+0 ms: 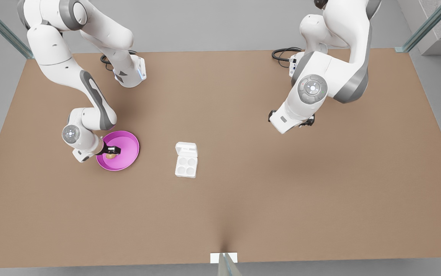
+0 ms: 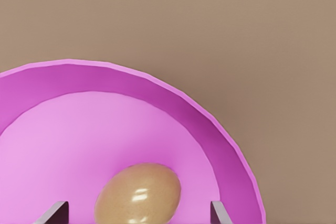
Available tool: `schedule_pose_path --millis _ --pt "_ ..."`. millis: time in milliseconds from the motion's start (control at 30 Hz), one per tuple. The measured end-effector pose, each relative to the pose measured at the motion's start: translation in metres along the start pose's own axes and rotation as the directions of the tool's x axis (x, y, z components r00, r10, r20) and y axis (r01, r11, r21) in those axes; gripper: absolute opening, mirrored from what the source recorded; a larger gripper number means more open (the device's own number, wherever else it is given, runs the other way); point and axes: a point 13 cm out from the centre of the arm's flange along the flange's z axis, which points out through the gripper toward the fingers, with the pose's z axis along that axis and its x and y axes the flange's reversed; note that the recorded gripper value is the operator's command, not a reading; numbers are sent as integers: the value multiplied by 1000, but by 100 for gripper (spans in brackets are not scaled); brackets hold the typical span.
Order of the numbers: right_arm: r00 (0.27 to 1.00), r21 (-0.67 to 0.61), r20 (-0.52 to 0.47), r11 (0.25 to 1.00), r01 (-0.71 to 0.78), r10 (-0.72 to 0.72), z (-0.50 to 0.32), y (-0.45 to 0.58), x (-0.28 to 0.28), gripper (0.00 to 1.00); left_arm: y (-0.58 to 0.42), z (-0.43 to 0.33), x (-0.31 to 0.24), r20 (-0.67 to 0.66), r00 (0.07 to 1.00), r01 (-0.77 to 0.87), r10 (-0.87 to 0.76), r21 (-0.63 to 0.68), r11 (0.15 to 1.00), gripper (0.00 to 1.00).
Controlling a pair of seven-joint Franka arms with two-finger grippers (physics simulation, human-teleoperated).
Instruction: Pack egg into the box and close the box lid
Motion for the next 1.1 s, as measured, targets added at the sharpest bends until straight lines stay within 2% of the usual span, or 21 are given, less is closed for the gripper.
schedule_pose_path --millis 200,233,267,500,567,767,867,1100 --pt "1000 -5 3 1000 6 -6 11 0 -1 100 1 1 1 -5 1000 13 -13 -2 1000 100" --pt "1000 -5 6 1000 7 -7 12 0 -1 93 1 1 1 -6 1000 14 -14 -2 1000 100" --pt "1000 -4 11 1000 8 -8 10 0 -3 77 1 1 1 -6 1000 16 -16 -2 1000 100" --pt "1000 0 28 1000 11 -11 3 -1 -5 77 1 1 1 -8 1000 24 -24 -3 1000 100" --pt "1000 0 28 1000 12 -12 4 0 -5 60 0 1 1 -8 1000 25 -25 -3 1000 100" --pt "999 -3 30 1000 15 -15 4 0 -5 60 1 1 1 -7 1000 30 -30 -3 1000 100" --pt "999 -1 35 1000 17 -17 0 -1 -7 55 1 1 2 -7 999 32 -32 -3 999 100" --pt "997 15 58 999 46 -47 -36 11 -15 56 0 0 3 -8 999 34 -34 -4 999 100"
